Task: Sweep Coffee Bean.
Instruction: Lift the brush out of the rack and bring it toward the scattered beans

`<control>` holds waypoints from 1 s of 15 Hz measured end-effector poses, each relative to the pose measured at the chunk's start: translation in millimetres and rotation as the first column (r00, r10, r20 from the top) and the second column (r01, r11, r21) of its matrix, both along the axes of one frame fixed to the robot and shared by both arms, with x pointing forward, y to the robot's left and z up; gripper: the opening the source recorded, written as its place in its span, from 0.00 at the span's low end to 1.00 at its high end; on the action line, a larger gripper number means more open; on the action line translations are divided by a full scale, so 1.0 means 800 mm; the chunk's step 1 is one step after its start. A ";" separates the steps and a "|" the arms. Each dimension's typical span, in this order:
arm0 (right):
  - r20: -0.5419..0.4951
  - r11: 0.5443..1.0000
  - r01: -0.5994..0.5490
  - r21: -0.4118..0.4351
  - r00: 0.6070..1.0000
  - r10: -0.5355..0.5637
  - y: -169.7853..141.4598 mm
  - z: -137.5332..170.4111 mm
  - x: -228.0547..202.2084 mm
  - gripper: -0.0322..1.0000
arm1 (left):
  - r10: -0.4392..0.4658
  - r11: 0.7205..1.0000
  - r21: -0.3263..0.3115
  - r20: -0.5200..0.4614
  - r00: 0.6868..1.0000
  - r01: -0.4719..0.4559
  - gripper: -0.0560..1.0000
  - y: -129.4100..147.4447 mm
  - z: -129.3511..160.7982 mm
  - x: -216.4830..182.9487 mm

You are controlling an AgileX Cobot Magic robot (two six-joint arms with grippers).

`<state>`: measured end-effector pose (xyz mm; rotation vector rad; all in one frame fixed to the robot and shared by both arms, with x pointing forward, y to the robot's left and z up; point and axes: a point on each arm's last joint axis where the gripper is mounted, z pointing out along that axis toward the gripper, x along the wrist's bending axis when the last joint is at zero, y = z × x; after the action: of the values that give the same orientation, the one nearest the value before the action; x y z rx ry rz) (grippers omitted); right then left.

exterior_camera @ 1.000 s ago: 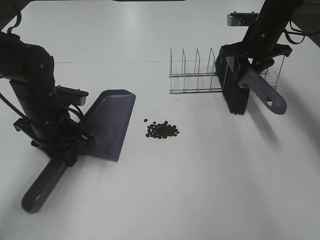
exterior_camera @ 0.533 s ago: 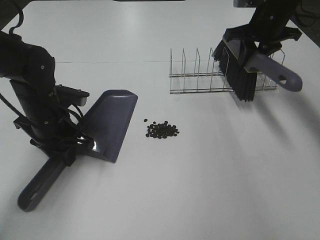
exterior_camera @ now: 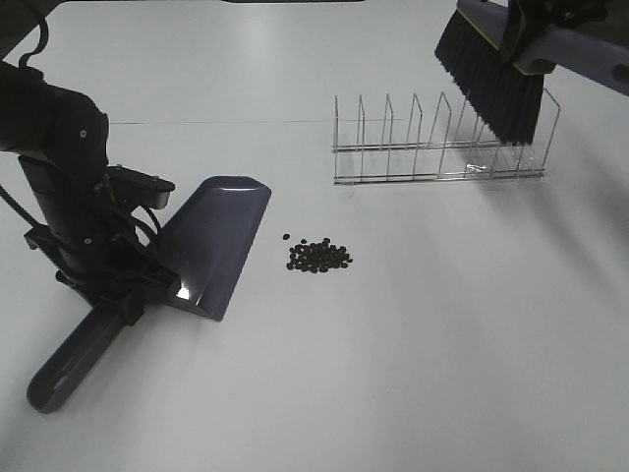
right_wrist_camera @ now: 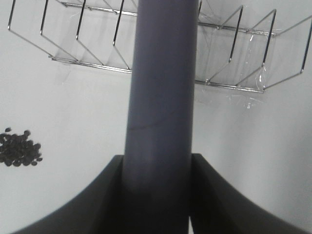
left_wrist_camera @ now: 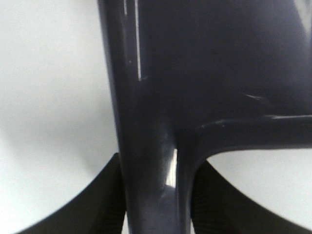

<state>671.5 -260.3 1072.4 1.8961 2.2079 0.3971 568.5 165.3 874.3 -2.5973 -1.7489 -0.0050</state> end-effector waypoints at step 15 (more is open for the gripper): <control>-0.109 0.950 0.016 -0.312 0.993 -0.053 0.054 -0.091 -0.123 0.37 | -0.177 0.947 0.272 0.006 0.984 0.169 0.36 -0.039 -0.009 -0.005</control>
<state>572.7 -216.9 999.6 1.8221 2.1509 -0.0691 564.1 134.2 867.3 -2.5470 -1.4055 -0.2674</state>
